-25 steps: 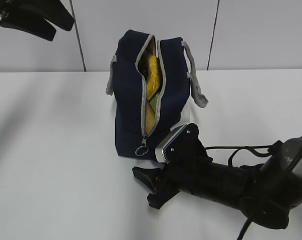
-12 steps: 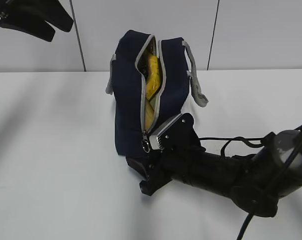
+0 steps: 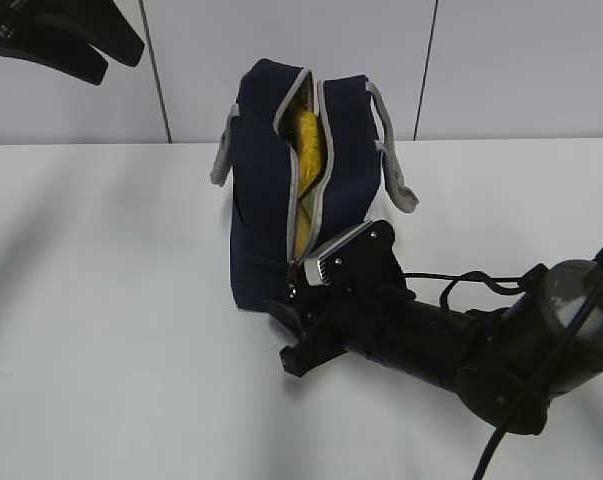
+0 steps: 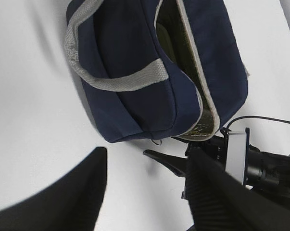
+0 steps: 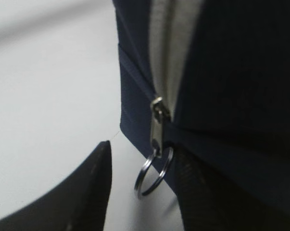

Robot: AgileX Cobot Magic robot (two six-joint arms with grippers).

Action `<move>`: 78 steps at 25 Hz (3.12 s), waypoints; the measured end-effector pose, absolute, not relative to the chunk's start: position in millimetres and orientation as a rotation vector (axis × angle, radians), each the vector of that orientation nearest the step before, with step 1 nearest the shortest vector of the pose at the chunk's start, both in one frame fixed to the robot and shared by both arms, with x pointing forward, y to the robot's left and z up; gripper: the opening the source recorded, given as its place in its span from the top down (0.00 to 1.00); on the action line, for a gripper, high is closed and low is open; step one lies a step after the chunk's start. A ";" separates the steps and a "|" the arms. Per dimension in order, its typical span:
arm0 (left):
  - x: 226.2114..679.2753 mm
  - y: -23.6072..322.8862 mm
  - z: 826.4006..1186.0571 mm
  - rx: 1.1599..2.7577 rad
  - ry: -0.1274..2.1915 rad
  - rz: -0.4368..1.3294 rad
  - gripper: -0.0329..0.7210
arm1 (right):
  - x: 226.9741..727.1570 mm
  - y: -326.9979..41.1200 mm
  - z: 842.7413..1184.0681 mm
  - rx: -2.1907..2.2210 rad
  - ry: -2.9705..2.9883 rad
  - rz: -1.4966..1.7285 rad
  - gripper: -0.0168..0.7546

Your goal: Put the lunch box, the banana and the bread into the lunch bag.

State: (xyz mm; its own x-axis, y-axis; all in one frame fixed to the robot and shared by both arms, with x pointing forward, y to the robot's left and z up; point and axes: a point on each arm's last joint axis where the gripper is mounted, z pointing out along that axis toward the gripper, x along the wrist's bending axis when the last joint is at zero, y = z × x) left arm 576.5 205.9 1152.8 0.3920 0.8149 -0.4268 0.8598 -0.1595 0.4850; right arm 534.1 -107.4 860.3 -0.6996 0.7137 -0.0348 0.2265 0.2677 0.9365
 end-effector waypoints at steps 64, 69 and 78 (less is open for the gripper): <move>576.5 206.1 1152.7 1.979 1.431 -0.084 0.48 | 513.4 -118.0 965.5 0.428 2.217 1.558 1.00; 576.5 206.1 1152.7 1.979 1.431 -0.084 0.48 | 507.0 -117.0 986.5 0.379 2.265 1.577 1.00; 576.5 206.1 1152.7 1.980 1.430 -0.083 0.48 | 516.6 -117.5 1006.1 0.395 2.221 1.526 1.00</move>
State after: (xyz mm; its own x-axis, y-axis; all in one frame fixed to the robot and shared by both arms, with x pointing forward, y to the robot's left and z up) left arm 576.5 206.1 1152.7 0.3928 0.8156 -0.4249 0.8594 -0.1610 0.4854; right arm 516.6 -117.5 1006.1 -0.8737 0.4538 -0.1751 -0.0008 0.3586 0.9335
